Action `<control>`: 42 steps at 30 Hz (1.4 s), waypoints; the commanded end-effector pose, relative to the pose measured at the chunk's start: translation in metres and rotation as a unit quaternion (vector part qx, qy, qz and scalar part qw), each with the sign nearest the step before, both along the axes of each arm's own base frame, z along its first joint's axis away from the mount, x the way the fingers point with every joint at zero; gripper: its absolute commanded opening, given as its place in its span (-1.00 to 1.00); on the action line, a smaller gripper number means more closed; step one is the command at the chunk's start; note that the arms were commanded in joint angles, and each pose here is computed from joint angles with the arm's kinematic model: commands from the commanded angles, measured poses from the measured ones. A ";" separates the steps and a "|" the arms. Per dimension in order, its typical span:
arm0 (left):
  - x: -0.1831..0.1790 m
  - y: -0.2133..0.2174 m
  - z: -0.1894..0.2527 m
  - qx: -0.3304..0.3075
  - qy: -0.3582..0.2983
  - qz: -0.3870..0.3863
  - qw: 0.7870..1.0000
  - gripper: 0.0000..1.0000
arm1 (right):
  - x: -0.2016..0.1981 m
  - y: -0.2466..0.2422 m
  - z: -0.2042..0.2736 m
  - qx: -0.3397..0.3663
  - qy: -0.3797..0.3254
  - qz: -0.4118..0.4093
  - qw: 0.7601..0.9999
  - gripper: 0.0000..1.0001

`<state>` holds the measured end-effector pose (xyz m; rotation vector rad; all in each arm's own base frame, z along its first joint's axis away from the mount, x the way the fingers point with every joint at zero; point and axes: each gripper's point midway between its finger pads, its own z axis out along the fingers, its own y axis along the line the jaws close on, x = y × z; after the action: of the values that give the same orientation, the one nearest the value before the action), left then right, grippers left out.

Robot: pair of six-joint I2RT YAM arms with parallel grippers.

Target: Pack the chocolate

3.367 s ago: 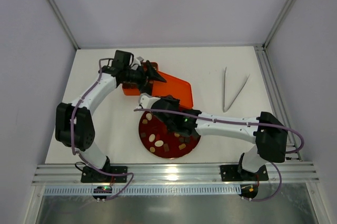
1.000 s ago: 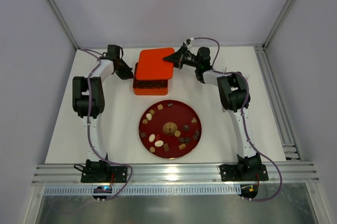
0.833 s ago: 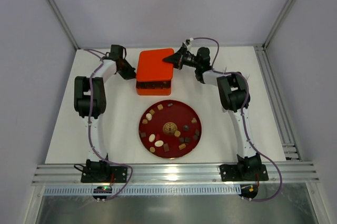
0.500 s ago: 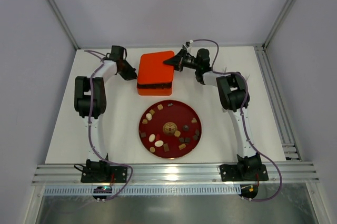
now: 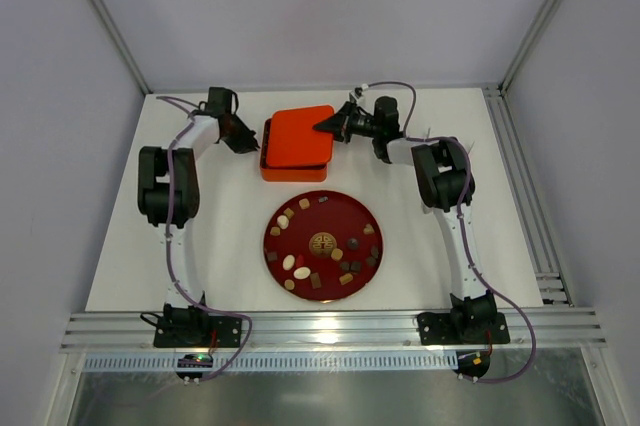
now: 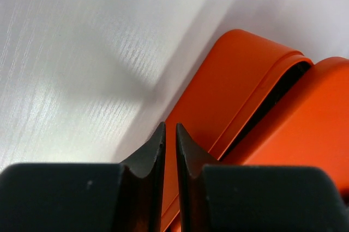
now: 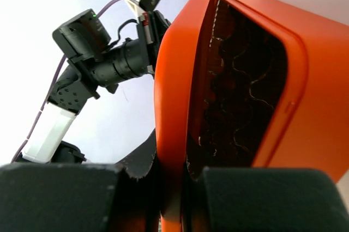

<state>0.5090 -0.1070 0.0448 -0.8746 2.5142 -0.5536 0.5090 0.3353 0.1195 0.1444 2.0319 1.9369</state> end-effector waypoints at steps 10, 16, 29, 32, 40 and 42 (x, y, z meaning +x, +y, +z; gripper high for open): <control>0.007 0.001 0.033 -0.003 -0.044 -0.007 0.999 -0.77 | -0.004 -0.014 0.013 -0.024 -0.025 -0.004 0.999 -0.41; 0.006 0.000 0.032 -0.004 -0.043 -0.009 0.999 -0.77 | -0.004 -0.019 0.013 -0.040 -0.021 -0.008 0.999 -0.25; 0.004 -0.001 0.029 -0.009 -0.038 -0.012 0.999 -0.77 | -0.005 -0.026 -0.001 -0.114 -0.014 -0.010 0.993 -0.11; 0.004 -0.001 0.029 -0.009 -0.038 -0.012 0.999 -0.77 | -0.005 -0.028 -0.002 -0.127 -0.014 -0.013 0.992 -0.10; 0.004 -0.002 0.029 -0.010 -0.038 -0.013 0.999 -0.77 | -0.007 -0.031 -0.001 -0.143 -0.016 -0.013 0.990 -0.07; 0.004 -0.002 0.029 -0.010 -0.038 -0.013 0.999 -0.77 | -0.007 -0.033 -0.001 -0.145 -0.015 -0.013 0.989 -0.05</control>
<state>0.5067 -0.1099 0.0507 -0.8604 2.5125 -0.5803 0.4976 0.3083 0.0959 0.1006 2.2708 1.6530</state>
